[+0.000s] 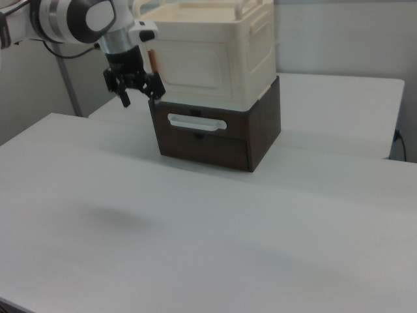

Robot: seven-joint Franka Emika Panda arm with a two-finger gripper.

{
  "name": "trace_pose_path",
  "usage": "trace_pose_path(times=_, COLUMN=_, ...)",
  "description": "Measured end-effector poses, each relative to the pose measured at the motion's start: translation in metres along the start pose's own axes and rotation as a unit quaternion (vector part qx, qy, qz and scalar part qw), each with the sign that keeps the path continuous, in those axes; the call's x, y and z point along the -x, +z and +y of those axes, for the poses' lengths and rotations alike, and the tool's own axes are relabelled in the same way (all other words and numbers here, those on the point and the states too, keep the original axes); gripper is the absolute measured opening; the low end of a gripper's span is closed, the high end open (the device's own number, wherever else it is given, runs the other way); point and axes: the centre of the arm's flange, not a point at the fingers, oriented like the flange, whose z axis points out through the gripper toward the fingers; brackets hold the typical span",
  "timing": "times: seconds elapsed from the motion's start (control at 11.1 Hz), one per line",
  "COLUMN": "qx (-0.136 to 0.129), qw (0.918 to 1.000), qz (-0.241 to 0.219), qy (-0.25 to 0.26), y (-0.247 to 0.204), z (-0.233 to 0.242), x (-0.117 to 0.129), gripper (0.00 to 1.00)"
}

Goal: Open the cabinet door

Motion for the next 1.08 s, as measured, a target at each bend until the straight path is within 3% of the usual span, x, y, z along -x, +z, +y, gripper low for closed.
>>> trace_pose_path(times=0.27, qx=-0.008, qw=0.9913, qz=0.129, qy=-0.024, y=-0.005, z=-0.05, x=-0.033, gripper=1.0)
trace_pose_path(times=0.54, qx=-0.028, qw=0.9699, qz=0.242, qy=-0.012, y=0.007, z=-0.092, x=-0.066, gripper=1.0)
trace_pose_path(times=0.9, qx=-0.024, qw=0.9465, qz=0.322, qy=0.008, y=0.022, z=-0.097, x=-0.101, gripper=0.96)
trace_pose_path(times=1.08, qx=-0.025, qw=0.9384, qz=0.345, qy=0.006, y=0.023, z=-0.1, x=-0.106, gripper=0.85)
